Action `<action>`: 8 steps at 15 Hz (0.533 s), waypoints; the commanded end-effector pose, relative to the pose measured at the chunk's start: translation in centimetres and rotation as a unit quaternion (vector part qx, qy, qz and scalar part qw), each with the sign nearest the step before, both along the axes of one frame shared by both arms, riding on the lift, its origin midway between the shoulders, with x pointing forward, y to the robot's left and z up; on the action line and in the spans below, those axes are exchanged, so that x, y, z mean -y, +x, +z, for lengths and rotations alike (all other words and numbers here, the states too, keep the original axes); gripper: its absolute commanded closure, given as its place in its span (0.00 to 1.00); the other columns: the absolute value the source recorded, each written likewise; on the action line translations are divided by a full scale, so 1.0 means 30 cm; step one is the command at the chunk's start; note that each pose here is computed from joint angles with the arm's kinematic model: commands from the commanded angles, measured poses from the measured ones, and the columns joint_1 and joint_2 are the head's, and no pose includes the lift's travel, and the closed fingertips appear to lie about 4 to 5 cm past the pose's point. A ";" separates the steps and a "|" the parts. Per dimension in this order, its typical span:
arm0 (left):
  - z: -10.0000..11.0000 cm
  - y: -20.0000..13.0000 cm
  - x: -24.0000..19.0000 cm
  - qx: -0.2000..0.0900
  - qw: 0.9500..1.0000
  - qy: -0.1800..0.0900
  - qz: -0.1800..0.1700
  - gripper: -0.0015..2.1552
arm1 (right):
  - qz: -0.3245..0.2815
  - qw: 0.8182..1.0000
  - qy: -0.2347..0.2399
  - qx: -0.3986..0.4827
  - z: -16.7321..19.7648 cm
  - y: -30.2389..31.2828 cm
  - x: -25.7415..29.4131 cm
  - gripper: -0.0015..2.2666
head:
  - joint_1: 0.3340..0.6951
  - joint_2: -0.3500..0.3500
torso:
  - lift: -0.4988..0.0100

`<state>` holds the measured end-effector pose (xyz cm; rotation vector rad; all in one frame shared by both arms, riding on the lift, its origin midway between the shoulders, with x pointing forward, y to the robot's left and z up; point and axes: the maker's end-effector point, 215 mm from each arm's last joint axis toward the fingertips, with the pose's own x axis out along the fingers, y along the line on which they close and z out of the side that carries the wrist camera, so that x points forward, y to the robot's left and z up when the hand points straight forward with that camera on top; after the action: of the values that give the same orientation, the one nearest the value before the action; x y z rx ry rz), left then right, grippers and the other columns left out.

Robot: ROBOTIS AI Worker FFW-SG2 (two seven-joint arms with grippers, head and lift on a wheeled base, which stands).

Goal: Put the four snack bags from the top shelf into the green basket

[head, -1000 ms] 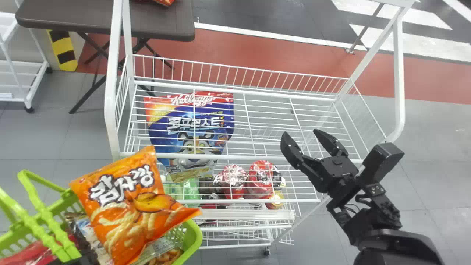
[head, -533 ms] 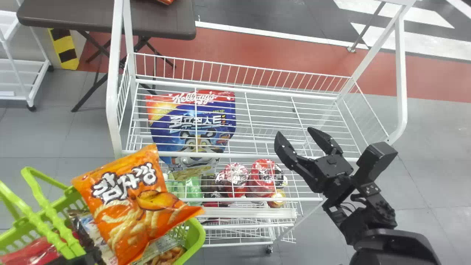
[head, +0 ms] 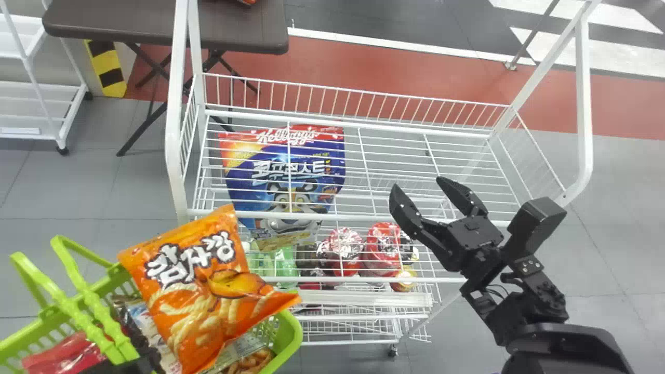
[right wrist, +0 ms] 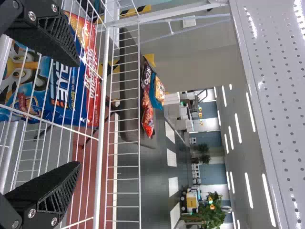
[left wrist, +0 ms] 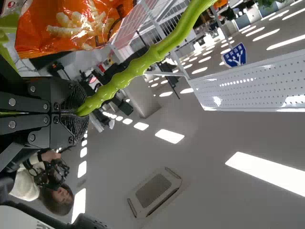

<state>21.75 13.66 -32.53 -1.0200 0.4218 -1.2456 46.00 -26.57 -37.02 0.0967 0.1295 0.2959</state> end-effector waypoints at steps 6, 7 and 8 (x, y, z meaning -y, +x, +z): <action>0.011 -0.026 0.006 0.001 1.000 -0.004 -0.004 1.00 | 0.003 1.000 0.001 0.007 0.011 -0.019 -0.018 0.04 | 1.00 0.19 | 0.97; 0.011 -0.028 0.004 0.002 1.000 -0.004 -0.004 1.00 | 0.004 1.000 -0.001 0.007 0.014 -0.022 -0.019 0.04 | 1.00 0.19 | 0.97; 0.015 -0.033 0.007 0.003 1.000 -0.004 -0.004 1.00 | 0.005 1.000 -0.001 0.007 0.015 -0.025 -0.023 0.04 | 1.00 0.19 | 0.97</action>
<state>21.04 13.51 -32.40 -1.0182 0.4266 -1.2474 45.37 -25.97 -36.63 0.0946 0.1164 0.3046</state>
